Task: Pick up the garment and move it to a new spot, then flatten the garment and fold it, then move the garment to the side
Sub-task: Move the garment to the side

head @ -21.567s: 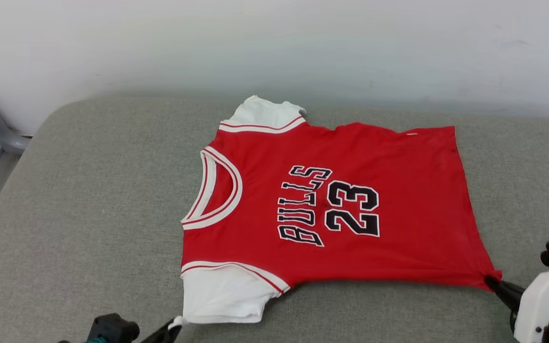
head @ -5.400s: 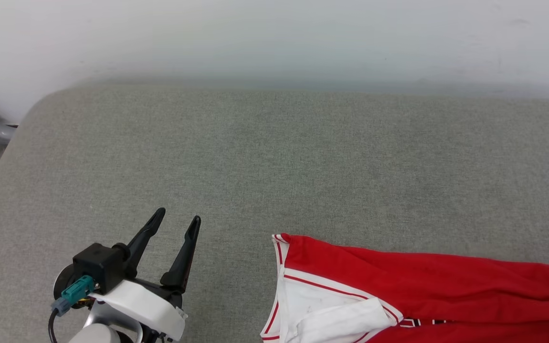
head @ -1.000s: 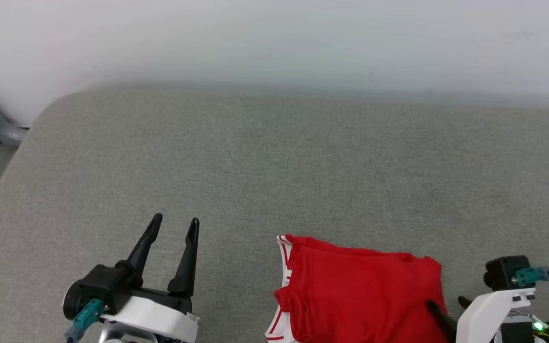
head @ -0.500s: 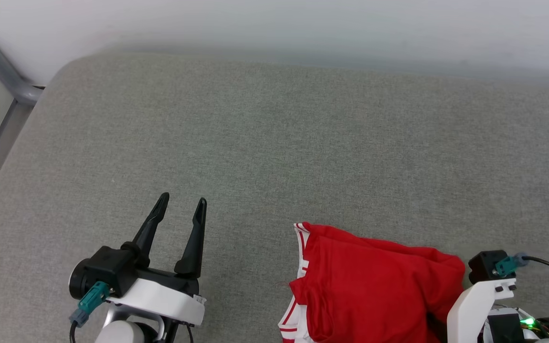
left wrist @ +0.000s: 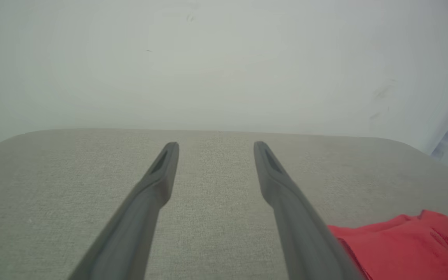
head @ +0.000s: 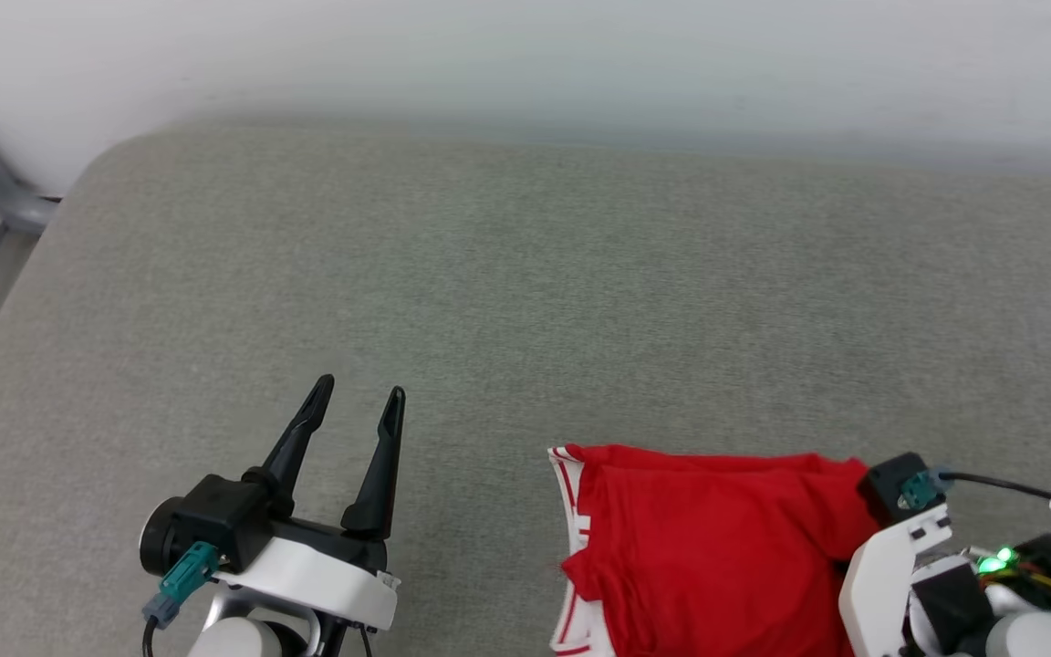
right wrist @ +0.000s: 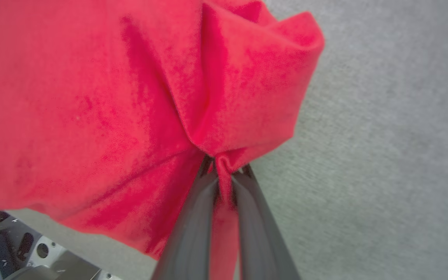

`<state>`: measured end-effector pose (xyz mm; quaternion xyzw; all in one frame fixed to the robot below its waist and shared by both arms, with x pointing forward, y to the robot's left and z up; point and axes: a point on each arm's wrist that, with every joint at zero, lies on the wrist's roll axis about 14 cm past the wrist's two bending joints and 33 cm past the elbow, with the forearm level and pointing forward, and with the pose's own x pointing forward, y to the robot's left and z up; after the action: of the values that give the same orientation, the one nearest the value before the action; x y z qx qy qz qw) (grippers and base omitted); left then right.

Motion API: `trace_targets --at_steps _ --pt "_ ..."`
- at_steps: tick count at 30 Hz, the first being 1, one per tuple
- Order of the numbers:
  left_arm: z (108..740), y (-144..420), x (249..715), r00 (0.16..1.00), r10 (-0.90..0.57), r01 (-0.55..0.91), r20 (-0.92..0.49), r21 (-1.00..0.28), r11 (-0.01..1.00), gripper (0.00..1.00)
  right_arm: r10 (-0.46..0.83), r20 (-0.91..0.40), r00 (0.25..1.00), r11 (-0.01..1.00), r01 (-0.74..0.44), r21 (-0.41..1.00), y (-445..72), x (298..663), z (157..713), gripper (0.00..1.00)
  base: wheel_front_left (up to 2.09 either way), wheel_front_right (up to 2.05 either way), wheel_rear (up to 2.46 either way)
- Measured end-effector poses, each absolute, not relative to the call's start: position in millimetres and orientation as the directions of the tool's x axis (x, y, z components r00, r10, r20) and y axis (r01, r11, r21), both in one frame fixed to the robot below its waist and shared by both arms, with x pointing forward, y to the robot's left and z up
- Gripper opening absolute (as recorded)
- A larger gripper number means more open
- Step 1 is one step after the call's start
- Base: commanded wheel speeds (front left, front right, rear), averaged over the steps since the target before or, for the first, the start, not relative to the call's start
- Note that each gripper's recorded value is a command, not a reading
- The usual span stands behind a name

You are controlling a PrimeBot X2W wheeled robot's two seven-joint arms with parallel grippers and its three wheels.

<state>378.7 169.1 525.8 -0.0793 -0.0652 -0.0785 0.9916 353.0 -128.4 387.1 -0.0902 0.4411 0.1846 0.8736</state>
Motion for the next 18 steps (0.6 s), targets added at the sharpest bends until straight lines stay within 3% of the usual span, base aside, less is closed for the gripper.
trace_targets --at_steps 10,18 --pt "532 120 395 0.941 -0.292 0.318 0.172 -0.152 0.936 1.00 0.087 -0.718 0.690 0.801 -0.477 -0.362 -194 383 444 0.00 0.00 0.00 0.00" --pt "530 63 422 0.870 -0.453 0.482 0.193 -0.143 0.865 1.00 -0.158 -0.649 0.744 0.684 -0.391 -0.616 -296 404 479 0.00 0.00 0.00 0.00"
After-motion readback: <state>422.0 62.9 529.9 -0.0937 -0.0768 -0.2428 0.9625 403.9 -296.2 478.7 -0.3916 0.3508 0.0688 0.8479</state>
